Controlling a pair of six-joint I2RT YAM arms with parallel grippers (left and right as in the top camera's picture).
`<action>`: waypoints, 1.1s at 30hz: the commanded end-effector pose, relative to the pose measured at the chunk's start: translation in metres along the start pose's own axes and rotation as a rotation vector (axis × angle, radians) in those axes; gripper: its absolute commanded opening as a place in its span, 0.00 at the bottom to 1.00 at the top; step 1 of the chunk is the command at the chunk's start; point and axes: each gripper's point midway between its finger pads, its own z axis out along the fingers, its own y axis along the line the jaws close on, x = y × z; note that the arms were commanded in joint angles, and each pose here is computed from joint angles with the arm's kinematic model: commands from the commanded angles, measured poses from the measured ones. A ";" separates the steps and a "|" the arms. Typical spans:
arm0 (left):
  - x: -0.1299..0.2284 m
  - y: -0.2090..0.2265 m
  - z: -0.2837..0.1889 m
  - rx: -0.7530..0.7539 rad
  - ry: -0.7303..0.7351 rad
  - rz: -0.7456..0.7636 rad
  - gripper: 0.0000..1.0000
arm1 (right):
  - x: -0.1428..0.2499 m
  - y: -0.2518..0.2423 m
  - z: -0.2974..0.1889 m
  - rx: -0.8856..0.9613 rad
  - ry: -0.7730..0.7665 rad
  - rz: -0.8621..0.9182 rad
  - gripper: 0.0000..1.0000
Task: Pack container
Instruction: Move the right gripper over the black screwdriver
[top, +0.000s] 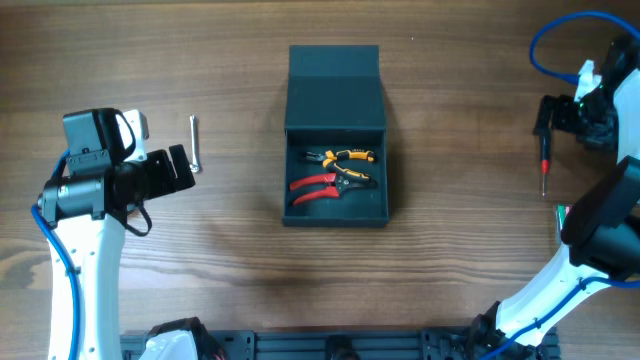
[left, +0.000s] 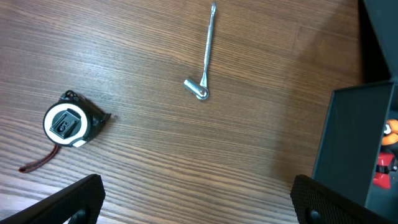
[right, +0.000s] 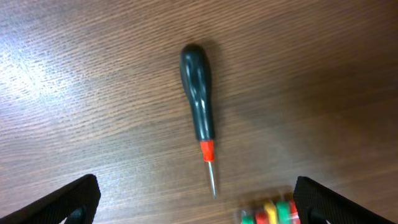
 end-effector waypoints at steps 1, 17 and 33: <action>-0.008 -0.003 -0.006 0.019 -0.026 0.009 1.00 | 0.006 0.010 0.021 -0.049 0.009 -0.065 1.00; -0.008 -0.005 -0.006 0.031 -0.025 0.009 1.00 | 0.014 0.012 0.065 -0.043 -0.020 -0.090 0.99; -0.008 -0.006 -0.006 0.038 -0.024 0.009 1.00 | 0.008 0.010 0.010 -0.054 0.043 -0.027 0.99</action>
